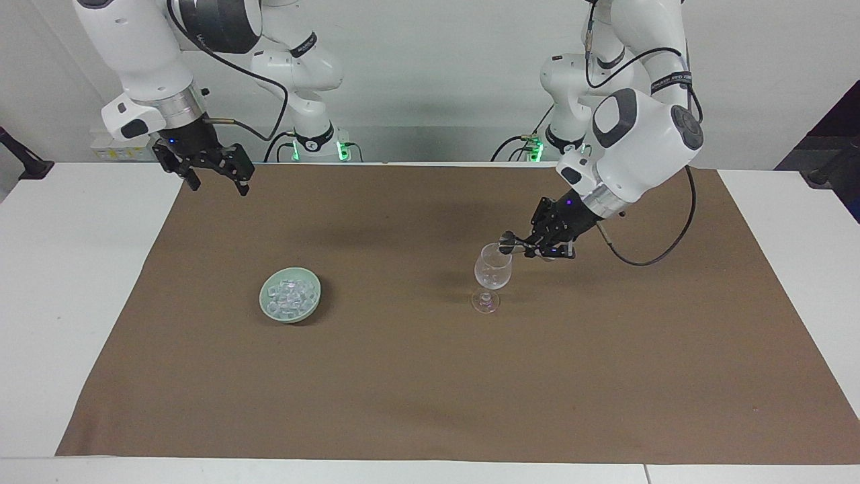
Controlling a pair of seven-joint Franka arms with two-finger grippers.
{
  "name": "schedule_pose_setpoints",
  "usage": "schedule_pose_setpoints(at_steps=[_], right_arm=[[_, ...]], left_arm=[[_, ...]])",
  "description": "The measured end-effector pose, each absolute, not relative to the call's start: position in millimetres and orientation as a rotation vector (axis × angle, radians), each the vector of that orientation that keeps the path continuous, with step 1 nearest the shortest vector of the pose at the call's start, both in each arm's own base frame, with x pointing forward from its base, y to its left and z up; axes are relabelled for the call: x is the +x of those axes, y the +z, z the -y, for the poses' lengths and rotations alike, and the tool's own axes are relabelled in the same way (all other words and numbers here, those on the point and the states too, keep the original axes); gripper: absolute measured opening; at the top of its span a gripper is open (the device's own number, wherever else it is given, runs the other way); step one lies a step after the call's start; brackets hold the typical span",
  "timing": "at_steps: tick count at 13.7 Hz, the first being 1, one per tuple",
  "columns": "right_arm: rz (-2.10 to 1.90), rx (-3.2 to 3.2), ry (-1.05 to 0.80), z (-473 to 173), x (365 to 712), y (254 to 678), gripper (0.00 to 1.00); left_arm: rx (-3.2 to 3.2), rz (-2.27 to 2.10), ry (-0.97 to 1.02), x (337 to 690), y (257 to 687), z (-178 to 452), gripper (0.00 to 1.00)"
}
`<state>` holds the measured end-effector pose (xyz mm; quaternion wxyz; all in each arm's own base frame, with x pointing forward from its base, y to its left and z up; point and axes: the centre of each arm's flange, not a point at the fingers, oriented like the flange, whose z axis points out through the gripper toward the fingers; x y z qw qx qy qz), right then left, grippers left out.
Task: Pour wine and add ice with both arms
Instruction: 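Tilt the silver cup with the left gripper to pour into the glass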
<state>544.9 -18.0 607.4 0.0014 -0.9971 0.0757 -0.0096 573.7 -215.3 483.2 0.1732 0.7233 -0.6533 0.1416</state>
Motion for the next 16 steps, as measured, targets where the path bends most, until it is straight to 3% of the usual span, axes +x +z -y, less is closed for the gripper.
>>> schedule_pose_setpoints(at_steps=[7, 16], right_arm=[[-0.238, -3.13, -0.03, 18.0, 544.9, 607.4, 1.0], [-0.238, -3.13, -0.03, 18.0, 544.9, 607.4, 1.0]], left_arm=[[2.149, 1.839, 0.341, 568.1, 487.2, 226.4, 0.21], [2.301, 1.908, 0.266, 560.0, 524.3, 245.6, 0.21]])
